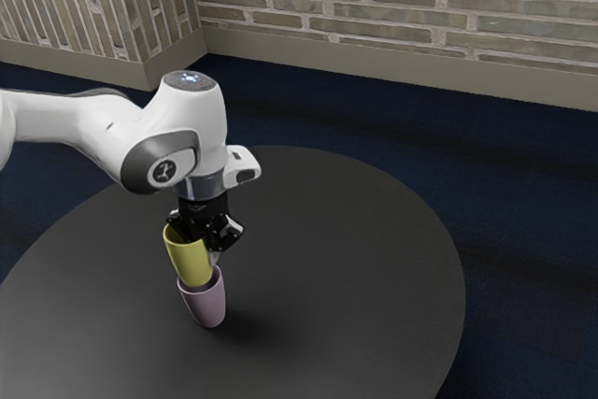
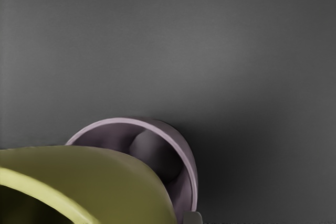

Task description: Place the left cup onto the right cup

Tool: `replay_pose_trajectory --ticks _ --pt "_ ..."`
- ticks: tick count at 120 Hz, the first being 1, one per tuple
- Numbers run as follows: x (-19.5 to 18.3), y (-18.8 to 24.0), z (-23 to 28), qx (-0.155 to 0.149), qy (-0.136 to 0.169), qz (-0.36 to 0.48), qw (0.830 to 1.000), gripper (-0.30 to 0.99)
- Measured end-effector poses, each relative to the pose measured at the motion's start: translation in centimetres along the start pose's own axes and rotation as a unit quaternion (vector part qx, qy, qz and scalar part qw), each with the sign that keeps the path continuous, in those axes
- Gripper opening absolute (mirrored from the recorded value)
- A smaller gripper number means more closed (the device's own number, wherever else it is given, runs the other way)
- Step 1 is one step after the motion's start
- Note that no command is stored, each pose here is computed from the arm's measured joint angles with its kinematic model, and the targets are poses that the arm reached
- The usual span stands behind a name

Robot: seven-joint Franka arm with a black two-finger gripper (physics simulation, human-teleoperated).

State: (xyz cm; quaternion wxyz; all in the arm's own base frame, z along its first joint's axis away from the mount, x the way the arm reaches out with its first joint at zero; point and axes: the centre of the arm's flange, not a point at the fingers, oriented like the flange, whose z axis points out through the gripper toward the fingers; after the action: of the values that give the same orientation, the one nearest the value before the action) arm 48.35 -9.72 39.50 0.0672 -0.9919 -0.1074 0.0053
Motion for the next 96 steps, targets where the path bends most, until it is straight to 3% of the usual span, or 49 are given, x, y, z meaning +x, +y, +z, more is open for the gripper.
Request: replay_pose_trajectory --ticks 44,71,96 --pt "0.14 0.11 0.28 -0.002 0.001 -0.009 1.000 -0.08" --pt "0.21 0.21 0.55 -0.006 0.000 -0.010 1.000 0.37" --pt "0.24 0.24 0.53 -0.008 0.001 -0.010 1.000 0.57"
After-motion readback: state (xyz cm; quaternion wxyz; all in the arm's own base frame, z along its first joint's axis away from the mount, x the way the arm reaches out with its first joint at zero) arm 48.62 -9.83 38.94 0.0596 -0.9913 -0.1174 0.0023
